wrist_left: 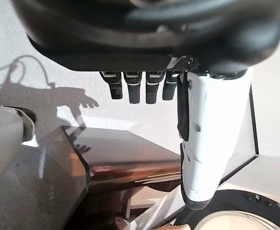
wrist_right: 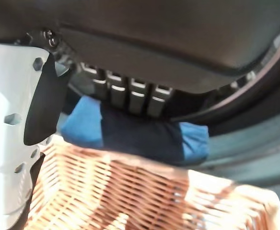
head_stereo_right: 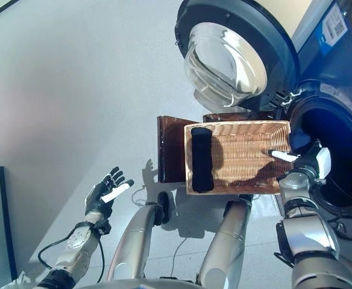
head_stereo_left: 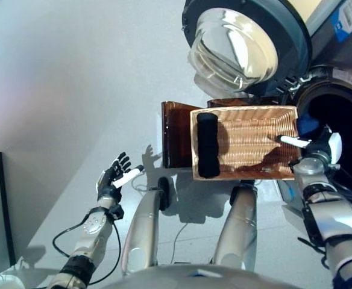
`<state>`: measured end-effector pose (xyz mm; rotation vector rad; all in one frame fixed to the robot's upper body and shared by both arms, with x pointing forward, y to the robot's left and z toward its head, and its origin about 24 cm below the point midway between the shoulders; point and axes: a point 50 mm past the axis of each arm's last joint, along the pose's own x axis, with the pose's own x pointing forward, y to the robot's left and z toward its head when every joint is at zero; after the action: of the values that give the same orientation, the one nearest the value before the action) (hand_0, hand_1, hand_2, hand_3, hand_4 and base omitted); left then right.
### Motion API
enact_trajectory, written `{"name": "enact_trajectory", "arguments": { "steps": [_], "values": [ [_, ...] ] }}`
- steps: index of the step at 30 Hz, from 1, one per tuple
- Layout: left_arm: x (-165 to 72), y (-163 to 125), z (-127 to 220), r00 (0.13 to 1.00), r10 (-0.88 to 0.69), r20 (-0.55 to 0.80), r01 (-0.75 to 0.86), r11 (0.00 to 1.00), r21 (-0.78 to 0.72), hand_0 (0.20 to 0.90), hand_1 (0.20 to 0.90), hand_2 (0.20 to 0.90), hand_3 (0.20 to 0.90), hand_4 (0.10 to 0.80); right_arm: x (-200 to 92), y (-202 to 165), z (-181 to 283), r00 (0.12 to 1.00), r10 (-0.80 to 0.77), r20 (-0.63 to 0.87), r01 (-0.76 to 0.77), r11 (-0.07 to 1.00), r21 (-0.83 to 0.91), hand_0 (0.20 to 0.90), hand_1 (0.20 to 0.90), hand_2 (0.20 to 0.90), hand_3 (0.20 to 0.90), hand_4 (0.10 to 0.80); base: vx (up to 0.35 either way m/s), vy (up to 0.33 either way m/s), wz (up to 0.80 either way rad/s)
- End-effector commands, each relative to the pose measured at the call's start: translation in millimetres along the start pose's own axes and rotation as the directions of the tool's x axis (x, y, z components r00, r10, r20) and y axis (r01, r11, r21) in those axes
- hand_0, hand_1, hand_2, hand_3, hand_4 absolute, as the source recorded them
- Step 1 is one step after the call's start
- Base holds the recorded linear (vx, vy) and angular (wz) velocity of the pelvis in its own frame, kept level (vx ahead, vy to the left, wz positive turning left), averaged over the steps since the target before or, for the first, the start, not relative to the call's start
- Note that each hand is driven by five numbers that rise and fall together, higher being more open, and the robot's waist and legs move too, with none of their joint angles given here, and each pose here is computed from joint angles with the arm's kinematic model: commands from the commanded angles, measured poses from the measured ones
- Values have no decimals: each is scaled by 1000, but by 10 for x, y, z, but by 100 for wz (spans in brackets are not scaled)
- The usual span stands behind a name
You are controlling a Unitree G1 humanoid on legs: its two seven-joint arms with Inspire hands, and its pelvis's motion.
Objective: Pick up the clothes and place them into the washing machine
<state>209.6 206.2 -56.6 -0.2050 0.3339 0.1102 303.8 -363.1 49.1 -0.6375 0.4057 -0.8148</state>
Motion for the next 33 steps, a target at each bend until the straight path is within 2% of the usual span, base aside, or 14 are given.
{"name": "enact_trajectory", "arguments": {
  "steps": [1, 3, 11, 14, 18, 23, 33],
  "values": [
    [-105, 336, 290, 987, 54, 149, -65, 996, 69, 900, 900, 900, 900, 800, 178, -462, 175, 978, -183, 98, 196, 970, -143, 900, 900, 900, 900, 800, 0, 0, 0],
    [-105, 338, 286, 988, 55, 146, -66, 995, 74, 900, 900, 900, 900, 800, 194, -518, 197, 970, -211, 117, 234, 943, -237, 900, 900, 900, 900, 800, 0, 0, 0],
    [-85, 307, 300, 986, 64, 155, -77, 994, 81, 900, 900, 900, 900, 800, 200, -568, 288, 946, -264, 186, 318, 862, -394, 900, 900, 900, 900, 800, 0, 0, 0],
    [-87, 271, 327, 984, 54, 167, -67, 995, 75, 900, 900, 900, 900, 800, 187, -578, 169, 948, -262, 179, 318, 793, -520, 900, 900, 900, 900, 800, 0, 0, 0],
    [-80, 262, 329, 984, 56, 167, -68, 995, 70, 900, 900, 900, 900, 800, 176, -551, 125, 955, -262, 142, 297, 812, -503, 900, 900, 900, 900, 800, 0, 0, 0],
    [-89, 222, 397, 981, 27, 192, -43, 996, 81, 900, 900, 900, 900, 800, 166, -558, 43, 961, -253, 116, 272, 771, -576, 900, 900, 900, 900, 800, 0, 0, 0],
    [-142, 218, 580, 965, -9, 262, -12, 997, 77, 900, 900, 900, 900, 800, 246, -891, 73, 937, -317, 145, 330, 669, -666, 900, 900, 900, 900, 800, 0, 0, 0]
  ]
}}
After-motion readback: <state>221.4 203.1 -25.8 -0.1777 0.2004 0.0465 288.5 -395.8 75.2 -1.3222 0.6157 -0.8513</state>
